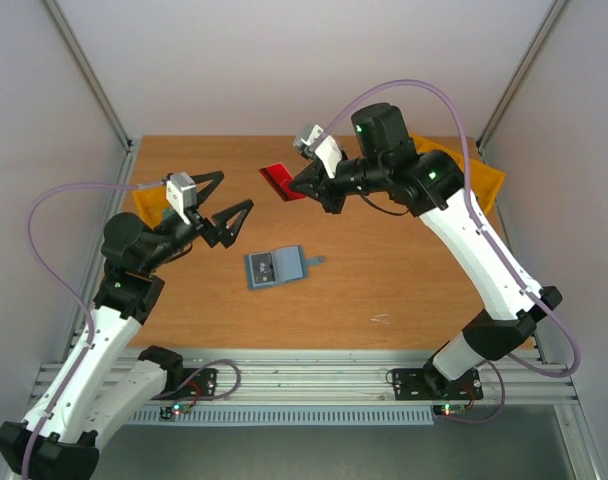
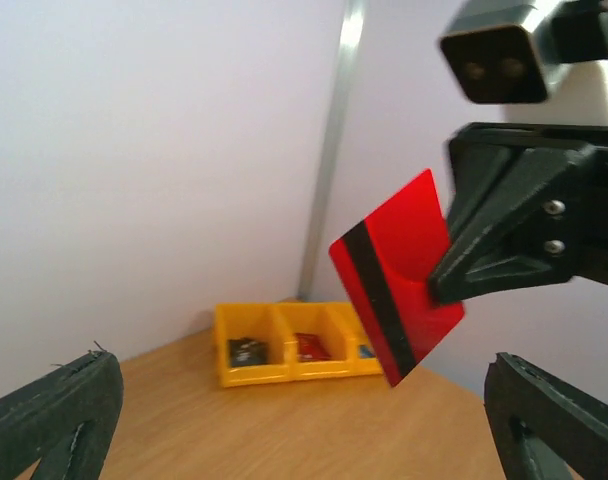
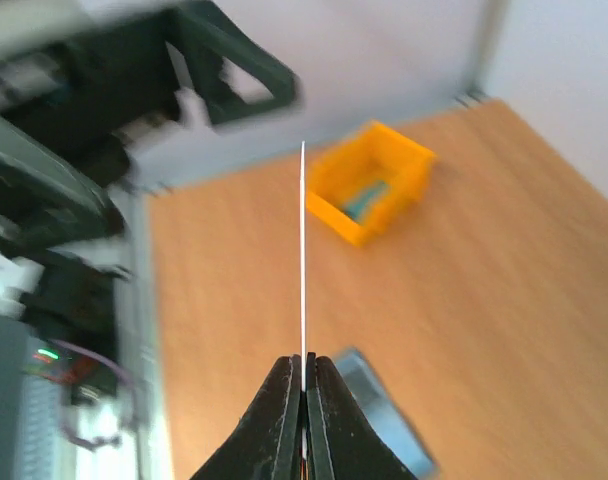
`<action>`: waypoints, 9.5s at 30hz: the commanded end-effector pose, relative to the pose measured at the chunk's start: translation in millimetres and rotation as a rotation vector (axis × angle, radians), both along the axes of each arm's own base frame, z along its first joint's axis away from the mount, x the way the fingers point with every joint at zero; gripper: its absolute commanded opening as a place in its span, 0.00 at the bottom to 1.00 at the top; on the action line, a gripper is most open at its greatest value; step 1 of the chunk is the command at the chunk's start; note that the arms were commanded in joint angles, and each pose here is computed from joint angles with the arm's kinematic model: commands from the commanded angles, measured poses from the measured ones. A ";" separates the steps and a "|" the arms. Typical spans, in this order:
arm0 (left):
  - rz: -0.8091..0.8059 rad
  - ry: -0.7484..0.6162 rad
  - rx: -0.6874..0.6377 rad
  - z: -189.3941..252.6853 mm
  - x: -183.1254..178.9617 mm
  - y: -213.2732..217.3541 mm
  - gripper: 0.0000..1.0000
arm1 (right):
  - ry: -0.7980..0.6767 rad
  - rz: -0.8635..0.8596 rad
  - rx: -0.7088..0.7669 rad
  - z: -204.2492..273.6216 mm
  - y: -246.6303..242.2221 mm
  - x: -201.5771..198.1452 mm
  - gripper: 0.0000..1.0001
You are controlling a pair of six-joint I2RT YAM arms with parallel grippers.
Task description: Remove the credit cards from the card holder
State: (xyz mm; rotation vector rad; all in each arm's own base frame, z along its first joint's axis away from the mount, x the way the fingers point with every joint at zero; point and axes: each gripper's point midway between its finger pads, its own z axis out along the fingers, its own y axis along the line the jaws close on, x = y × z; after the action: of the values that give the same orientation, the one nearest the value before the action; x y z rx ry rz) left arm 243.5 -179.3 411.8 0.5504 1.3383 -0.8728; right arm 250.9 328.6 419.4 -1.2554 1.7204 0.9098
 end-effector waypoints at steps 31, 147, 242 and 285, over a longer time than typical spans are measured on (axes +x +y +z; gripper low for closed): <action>0.600 0.644 0.276 -219.0 67.6 86.7 0.99 | -0.490 -0.568 -1.371 -213.3 -280.0 251.7 0.01; 0.430 1.126 -0.104 -324.4 71.4 61.8 0.97 | 0.888 -0.398 -0.137 -282.1 29.5 70.7 0.51; -0.159 0.293 -0.143 -57.5 15.6 -22.3 0.00 | 0.644 0.003 0.178 -109.1 16.0 40.2 0.33; -0.171 0.300 -0.129 -65.7 12.8 -38.7 0.00 | 0.473 0.309 0.422 -31.3 61.9 3.0 0.05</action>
State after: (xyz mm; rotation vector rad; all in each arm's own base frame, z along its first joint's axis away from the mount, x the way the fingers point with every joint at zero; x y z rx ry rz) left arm 274.2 -194.9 359.7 0.3306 1.4660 -1.1303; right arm 283.8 367.7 364.0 -0.9530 1.7336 1.7478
